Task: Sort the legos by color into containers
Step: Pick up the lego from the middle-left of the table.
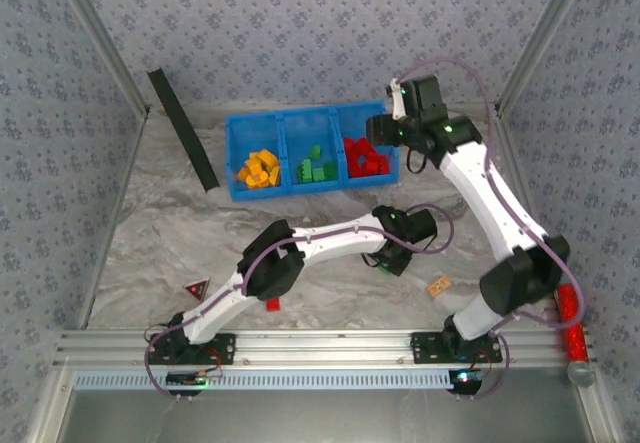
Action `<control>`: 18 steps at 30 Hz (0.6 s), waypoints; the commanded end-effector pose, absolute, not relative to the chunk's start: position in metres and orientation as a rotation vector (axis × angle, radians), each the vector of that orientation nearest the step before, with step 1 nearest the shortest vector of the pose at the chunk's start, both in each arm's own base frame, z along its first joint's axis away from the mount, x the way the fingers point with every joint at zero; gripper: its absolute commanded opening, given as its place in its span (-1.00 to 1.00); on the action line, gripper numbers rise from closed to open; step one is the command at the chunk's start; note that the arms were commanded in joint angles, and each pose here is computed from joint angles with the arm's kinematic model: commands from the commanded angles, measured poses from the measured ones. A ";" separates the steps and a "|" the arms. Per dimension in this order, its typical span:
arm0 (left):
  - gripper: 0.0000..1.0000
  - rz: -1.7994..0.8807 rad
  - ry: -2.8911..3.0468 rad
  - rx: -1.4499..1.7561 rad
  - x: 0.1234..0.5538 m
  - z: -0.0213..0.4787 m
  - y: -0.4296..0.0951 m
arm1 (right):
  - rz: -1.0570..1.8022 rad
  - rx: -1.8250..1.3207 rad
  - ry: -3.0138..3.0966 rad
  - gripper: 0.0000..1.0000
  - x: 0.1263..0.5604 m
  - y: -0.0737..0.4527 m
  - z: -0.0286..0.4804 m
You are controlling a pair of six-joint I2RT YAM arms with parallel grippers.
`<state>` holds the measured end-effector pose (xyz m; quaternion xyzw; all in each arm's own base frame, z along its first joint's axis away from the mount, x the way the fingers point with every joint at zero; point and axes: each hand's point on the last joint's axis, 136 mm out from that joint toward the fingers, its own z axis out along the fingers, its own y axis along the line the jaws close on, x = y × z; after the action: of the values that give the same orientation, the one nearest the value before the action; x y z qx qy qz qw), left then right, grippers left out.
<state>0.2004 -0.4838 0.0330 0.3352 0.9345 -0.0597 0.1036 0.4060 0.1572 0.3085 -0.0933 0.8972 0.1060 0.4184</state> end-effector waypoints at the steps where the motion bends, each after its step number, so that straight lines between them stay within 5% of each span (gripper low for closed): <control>1: -0.30 -0.149 2.842 0.954 0.203 0.019 -0.471 | 0.229 -0.206 2.212 0.42 0.363 0.139 0.332; 10: -0.60 -0.217 2.940 0.816 0.219 0.024 -0.432 | 0.290 -0.119 2.023 0.51 0.247 0.101 0.366; 18: -0.63 -0.304 2.796 0.678 0.285 0.102 -0.400 | 0.439 -0.094 2.194 0.46 0.209 0.132 0.282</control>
<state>0.2610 -0.4077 0.0453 0.2380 0.9656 -0.0758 0.0722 0.2153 0.1197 0.3176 -0.0597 0.8586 0.1670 0.4810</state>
